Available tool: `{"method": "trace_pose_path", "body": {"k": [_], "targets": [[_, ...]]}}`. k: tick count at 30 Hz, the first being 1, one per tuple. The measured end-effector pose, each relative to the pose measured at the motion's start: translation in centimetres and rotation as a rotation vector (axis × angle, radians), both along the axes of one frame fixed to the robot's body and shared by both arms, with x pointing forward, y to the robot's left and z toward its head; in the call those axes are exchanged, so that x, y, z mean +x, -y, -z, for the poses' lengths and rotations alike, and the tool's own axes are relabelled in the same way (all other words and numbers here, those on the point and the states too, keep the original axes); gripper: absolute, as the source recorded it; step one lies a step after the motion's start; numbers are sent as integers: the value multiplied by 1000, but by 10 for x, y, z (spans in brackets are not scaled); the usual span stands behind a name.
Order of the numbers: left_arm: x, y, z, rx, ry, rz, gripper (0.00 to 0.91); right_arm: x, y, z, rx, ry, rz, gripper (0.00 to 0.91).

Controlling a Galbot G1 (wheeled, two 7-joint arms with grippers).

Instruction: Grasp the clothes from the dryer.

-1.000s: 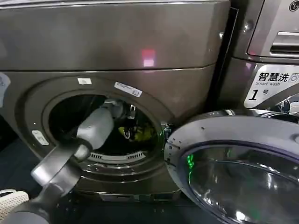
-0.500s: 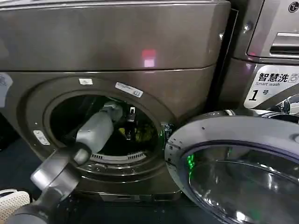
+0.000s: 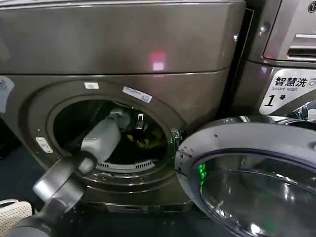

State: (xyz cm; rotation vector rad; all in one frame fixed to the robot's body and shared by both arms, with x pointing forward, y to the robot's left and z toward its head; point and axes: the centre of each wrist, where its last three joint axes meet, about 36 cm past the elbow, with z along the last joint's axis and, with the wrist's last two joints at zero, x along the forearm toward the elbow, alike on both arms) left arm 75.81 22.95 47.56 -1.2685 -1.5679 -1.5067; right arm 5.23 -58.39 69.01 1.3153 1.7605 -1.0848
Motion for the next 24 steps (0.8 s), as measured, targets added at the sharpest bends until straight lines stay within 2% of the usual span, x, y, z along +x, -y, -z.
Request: {"method": "trace_pose_path", "body": {"k": [14, 24], "targets": [[-1, 5, 2, -60, 26, -27, 0, 1, -2, 1, 0, 1, -4, 907], [-8, 2, 11, -315, 124, -243, 0, 7, -4, 5, 7, 1, -21, 907]]}}
